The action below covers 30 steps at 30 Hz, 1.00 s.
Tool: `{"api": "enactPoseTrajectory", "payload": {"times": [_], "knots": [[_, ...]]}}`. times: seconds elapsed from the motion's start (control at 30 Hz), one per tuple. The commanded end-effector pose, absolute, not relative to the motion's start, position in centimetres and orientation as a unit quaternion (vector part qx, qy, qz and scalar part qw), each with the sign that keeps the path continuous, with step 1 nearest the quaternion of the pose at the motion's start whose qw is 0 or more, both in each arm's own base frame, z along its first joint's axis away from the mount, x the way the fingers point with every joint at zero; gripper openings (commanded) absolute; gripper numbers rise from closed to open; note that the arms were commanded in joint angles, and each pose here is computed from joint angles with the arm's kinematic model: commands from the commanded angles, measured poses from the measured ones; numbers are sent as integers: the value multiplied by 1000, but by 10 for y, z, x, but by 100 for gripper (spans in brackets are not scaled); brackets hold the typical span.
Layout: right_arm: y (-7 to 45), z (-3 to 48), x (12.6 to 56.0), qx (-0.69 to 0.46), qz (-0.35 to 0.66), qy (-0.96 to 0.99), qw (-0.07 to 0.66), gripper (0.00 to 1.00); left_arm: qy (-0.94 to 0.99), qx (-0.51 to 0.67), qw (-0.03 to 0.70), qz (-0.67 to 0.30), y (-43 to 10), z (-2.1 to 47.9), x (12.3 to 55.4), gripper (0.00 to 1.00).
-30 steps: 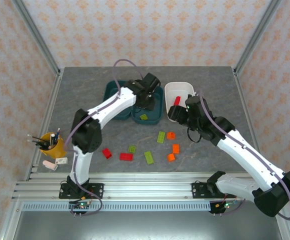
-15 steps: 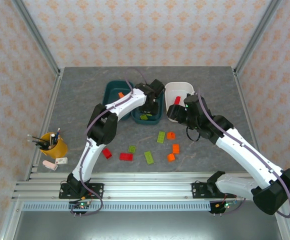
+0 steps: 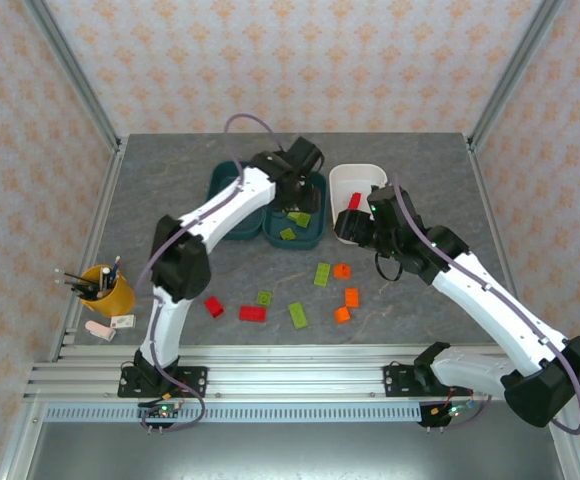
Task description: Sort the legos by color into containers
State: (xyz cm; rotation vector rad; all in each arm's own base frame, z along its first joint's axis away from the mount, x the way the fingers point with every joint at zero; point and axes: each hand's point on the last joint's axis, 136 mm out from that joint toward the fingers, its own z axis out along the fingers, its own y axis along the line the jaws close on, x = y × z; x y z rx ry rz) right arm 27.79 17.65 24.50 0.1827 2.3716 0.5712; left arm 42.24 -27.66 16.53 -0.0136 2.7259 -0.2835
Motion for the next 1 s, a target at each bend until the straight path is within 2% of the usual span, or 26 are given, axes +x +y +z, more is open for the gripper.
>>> {"api": "enactPoseTrajectory", "payload": {"times": [0.0, 0.17, 0.4, 0.57, 0.77, 0.97], "knots": [[174, 246, 271, 37, 193, 923, 330, 65, 961, -56, 253, -100, -242, 222, 406, 66], [189, 241, 260, -7, 177, 931, 320, 65, 941, -108, 306, -100, -191, 262, 367, 68], [226, 230, 246, -69, 157, 937, 305, 65, 922, -170, 337, -86, -123, 265, 293, 70], [294, 207, 217, -176, 146, 936, 269, 65, 902, -237, 356, -56, -68, 255, 240, 71], [400, 162, 171, -334, 142, 911, 198, 68, 864, -312, 394, -28, -6, 257, 182, 71], [467, 112, 160, -369, 148, 905, 154, 71, 841, -338, 422, -16, 27, 272, 152, 72]]}}
